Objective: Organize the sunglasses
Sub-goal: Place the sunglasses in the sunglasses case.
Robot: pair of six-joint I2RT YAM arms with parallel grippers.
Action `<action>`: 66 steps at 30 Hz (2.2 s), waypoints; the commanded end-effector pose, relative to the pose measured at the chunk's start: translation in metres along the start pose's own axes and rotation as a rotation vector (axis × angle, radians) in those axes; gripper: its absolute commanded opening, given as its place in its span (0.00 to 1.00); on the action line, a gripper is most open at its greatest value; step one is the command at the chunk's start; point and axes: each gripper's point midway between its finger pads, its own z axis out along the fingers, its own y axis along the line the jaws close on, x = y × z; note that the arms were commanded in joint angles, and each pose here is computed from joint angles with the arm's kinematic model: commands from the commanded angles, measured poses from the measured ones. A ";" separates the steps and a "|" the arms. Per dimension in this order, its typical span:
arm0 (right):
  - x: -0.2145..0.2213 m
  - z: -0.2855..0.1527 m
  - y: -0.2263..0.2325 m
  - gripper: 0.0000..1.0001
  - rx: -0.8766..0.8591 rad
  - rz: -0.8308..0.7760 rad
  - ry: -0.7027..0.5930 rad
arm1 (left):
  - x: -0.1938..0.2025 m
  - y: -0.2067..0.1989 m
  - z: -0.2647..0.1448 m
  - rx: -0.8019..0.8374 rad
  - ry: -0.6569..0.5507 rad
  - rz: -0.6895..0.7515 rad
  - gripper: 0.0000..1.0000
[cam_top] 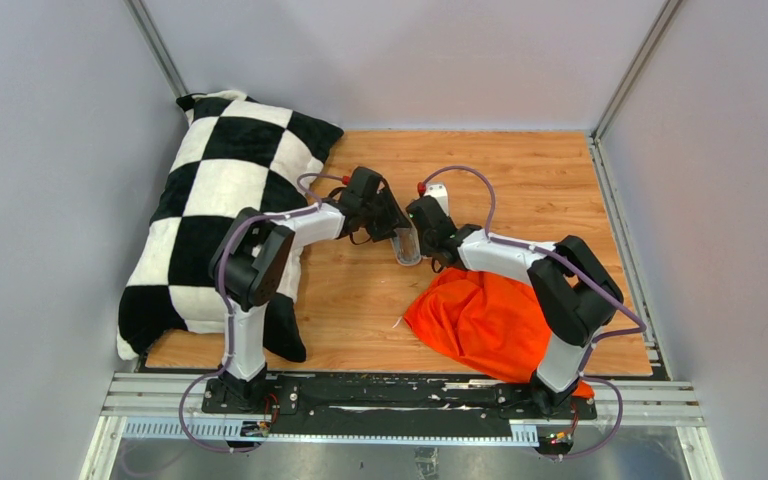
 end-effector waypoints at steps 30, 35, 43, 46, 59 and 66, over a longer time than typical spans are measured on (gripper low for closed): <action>-0.013 -0.005 -0.005 0.08 0.020 0.009 -0.035 | -0.018 0.026 -0.038 -0.015 -0.066 -0.001 0.53; -0.014 -0.005 -0.005 0.06 0.020 0.010 -0.039 | -0.055 0.009 -0.047 -0.043 -0.155 0.043 0.53; -0.015 -0.005 -0.003 0.05 0.008 -0.001 -0.038 | -0.089 0.003 -0.015 -0.132 -0.132 0.128 0.52; -0.017 -0.005 -0.001 0.05 -0.001 -0.005 -0.039 | -0.093 0.006 -0.003 -0.162 -0.111 0.165 0.52; -0.022 -0.007 -0.001 0.01 0.002 -0.012 -0.044 | -0.093 -0.006 0.028 -0.088 -0.046 0.181 0.33; -0.020 -0.006 -0.002 0.00 0.007 -0.015 -0.042 | -0.085 0.011 0.031 -0.139 -0.024 0.207 0.28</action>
